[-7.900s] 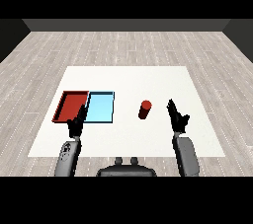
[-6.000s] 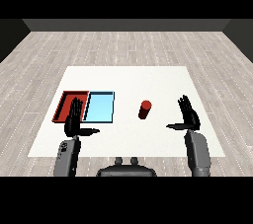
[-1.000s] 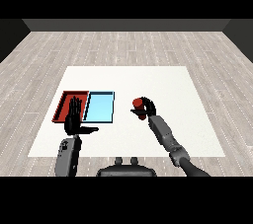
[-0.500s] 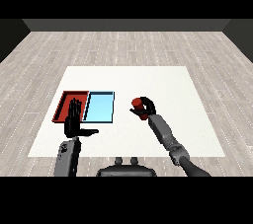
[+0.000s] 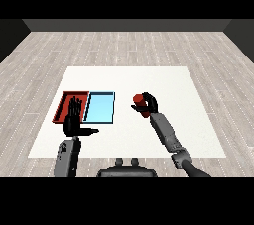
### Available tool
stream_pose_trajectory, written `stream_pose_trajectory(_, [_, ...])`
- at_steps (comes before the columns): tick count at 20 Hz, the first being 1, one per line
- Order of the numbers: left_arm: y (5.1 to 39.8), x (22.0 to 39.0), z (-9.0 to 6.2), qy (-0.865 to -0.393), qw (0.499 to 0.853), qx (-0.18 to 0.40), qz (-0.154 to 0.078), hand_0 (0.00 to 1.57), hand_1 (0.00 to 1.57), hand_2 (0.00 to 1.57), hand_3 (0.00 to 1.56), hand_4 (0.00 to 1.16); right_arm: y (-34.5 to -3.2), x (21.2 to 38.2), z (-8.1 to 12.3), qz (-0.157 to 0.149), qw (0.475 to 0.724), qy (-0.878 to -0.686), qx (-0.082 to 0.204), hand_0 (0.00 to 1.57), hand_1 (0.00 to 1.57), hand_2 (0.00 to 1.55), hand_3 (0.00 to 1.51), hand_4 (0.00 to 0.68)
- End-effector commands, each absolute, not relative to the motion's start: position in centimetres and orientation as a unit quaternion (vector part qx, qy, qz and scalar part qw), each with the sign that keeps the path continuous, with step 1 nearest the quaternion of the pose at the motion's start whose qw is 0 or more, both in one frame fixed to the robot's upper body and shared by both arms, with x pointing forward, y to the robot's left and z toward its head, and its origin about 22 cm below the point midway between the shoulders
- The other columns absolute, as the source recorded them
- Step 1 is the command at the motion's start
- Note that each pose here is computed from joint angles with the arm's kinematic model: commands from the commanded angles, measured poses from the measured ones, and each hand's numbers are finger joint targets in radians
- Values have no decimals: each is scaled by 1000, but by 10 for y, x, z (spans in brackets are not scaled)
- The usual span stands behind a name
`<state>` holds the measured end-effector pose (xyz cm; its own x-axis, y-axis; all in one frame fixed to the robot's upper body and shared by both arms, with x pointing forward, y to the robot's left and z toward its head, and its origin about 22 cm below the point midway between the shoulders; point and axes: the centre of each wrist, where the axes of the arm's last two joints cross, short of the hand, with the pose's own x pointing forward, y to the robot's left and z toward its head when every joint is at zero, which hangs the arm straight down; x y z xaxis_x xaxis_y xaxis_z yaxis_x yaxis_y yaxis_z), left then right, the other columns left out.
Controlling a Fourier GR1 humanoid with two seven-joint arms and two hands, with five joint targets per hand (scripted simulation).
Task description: Pick the red can and put it in the red box
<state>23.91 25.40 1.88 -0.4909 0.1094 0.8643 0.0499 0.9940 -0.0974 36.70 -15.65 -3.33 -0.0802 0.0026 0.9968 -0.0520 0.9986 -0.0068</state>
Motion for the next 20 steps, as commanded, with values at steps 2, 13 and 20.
stream_pose_trajectory(2, [242,227,12,-861,506,-49,24,0,0,0,0,0,-158,368,-13,7,647,-762,23,1543,1543,1459,1381,582])
stream_pose_trajectory(13, [209,240,41,-851,517,-96,-19,0,0,0,0,0,-206,341,68,1,550,-834,42,1482,1482,1429,1392,636])
stream_pose_trajectory(20, [180,246,60,-841,531,-96,-47,0,0,0,0,0,-113,322,53,-1,546,-837,43,1465,1465,1420,1391,633])
